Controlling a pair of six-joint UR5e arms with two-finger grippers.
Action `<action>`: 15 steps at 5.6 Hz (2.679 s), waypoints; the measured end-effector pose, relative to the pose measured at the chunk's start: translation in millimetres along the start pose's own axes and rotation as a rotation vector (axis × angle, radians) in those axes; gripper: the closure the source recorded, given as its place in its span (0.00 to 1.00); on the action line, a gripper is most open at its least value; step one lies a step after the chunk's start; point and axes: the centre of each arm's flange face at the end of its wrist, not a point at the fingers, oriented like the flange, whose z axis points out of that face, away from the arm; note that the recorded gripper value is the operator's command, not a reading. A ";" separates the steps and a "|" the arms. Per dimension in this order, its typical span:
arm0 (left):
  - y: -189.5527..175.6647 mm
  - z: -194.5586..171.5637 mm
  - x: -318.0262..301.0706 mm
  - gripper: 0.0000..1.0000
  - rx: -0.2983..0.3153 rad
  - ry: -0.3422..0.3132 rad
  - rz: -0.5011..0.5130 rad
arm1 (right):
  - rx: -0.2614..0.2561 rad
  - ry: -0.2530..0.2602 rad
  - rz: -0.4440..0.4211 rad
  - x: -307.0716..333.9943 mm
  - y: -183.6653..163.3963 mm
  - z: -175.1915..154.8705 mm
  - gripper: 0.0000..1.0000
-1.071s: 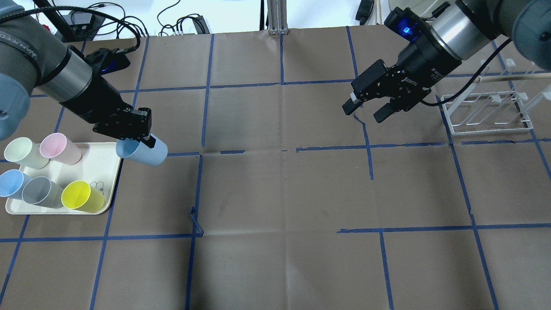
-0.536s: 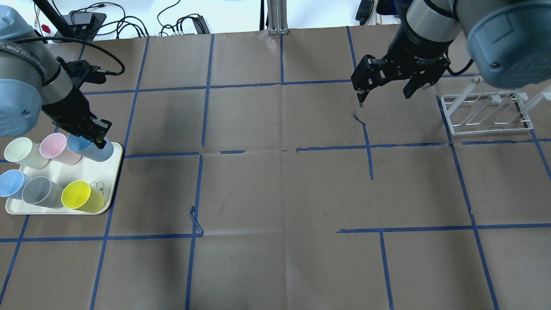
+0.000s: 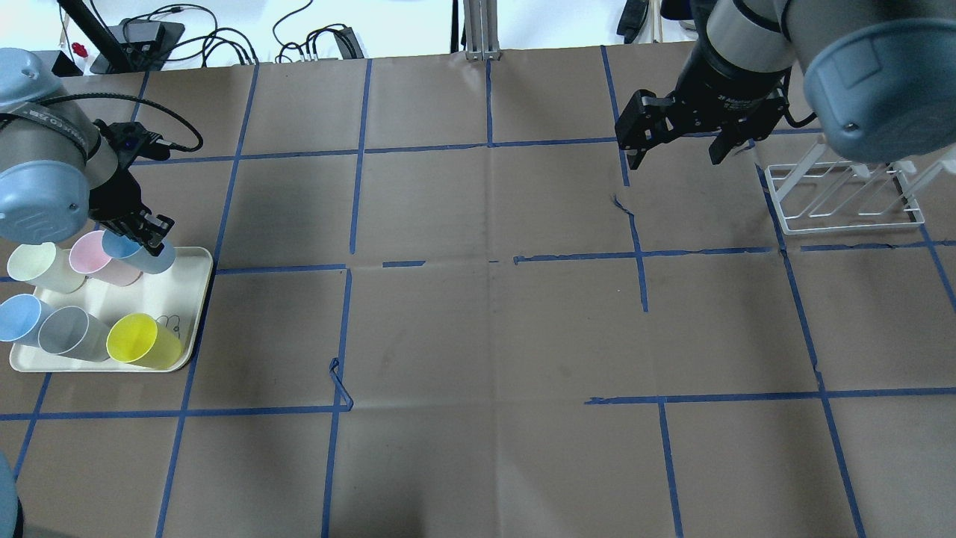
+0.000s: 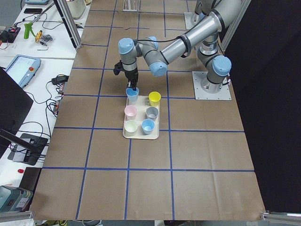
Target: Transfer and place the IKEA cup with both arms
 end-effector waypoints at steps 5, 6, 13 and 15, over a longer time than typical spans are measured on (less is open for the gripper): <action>-0.8 37.2 2.6 0.01 -0.071 0.046 0.013 | 0.013 0.031 0.036 1.3 -0.6 -4.9 0.00; -0.3 23.8 1.6 0.02 -0.081 0.054 0.018 | 0.011 0.023 0.039 0.8 -0.6 -4.5 0.00; 2.8 -223.6 246.7 0.01 0.031 0.072 -0.169 | 0.018 0.033 0.042 2.0 -1.2 -4.0 0.00; 11.5 -224.3 260.1 0.01 0.041 0.066 -0.159 | 0.018 0.033 0.042 2.0 -1.2 -4.1 0.00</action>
